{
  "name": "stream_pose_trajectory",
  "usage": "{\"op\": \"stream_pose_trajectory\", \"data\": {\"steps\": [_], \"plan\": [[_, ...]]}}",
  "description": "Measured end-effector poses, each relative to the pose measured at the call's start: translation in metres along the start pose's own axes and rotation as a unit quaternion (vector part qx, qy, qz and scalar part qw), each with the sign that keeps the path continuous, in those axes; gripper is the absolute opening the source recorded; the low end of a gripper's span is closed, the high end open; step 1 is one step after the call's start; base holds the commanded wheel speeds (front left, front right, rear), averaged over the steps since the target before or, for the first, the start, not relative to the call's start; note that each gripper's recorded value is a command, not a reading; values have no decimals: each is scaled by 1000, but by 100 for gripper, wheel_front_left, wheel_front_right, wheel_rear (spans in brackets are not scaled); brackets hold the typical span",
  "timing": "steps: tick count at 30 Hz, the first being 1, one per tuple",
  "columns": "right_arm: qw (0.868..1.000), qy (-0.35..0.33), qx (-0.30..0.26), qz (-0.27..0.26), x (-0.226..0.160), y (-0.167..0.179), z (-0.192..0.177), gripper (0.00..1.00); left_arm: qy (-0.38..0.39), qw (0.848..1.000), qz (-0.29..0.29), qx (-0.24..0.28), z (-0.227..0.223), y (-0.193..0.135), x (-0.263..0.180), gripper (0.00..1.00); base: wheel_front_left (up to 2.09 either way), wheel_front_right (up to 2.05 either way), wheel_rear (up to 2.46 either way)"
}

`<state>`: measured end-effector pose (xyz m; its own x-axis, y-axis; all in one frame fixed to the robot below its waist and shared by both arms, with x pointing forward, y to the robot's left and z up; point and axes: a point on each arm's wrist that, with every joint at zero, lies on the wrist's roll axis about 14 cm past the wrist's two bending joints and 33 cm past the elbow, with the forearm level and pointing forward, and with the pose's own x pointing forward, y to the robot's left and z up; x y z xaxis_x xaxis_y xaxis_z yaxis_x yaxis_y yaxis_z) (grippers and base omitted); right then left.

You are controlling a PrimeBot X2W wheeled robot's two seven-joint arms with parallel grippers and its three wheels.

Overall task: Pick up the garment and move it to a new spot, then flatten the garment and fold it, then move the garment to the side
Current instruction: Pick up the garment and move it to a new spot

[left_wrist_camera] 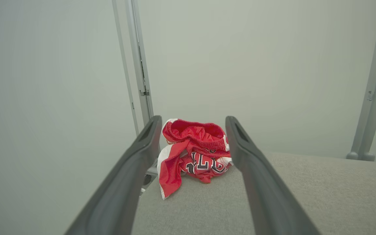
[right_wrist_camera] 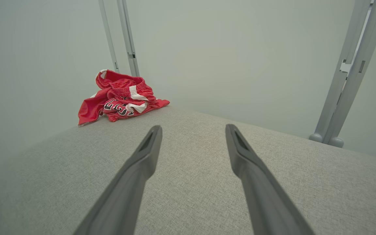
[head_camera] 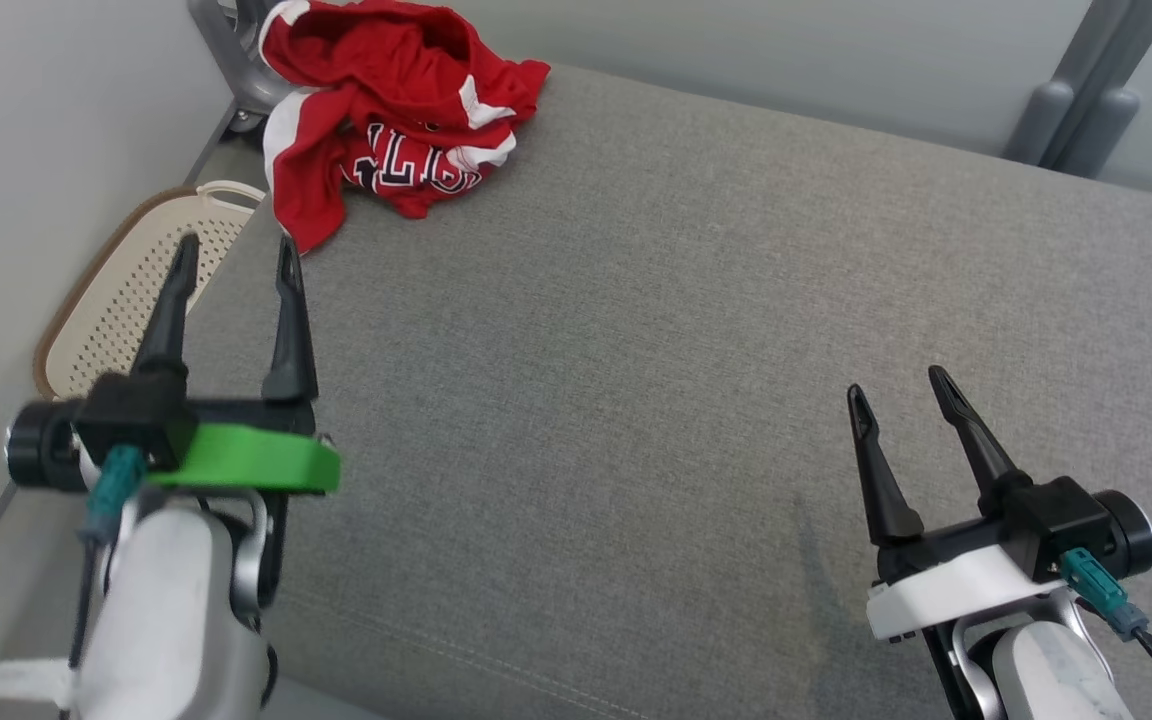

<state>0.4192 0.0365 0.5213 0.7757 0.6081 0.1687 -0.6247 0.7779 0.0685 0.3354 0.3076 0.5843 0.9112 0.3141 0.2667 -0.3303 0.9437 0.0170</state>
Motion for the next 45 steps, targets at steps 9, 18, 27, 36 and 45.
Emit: {"op": "stream_pose_trajectory", "data": {"steps": [9,18,27,36,45], "plan": [[1000,-3,-10,-21,10,-25,-9,100,-21,993,-82,82,31,-24,117,100,0,0,0],[997,21,-20,-78,0,-73,-34,100,101,982,-124,106,-44,-58,190,100,0,0,0],[989,67,-26,-126,-25,-109,-68,100,251,951,-131,122,-149,-68,201,100,0,0,0],[983,100,-24,-151,-43,-127,-93,100,323,926,-137,140,-207,-75,205,100,0,0,0],[980,114,-23,-164,-51,-135,-103,100,324,925,-112,163,-222,-67,217,100,0,0,0]]}}
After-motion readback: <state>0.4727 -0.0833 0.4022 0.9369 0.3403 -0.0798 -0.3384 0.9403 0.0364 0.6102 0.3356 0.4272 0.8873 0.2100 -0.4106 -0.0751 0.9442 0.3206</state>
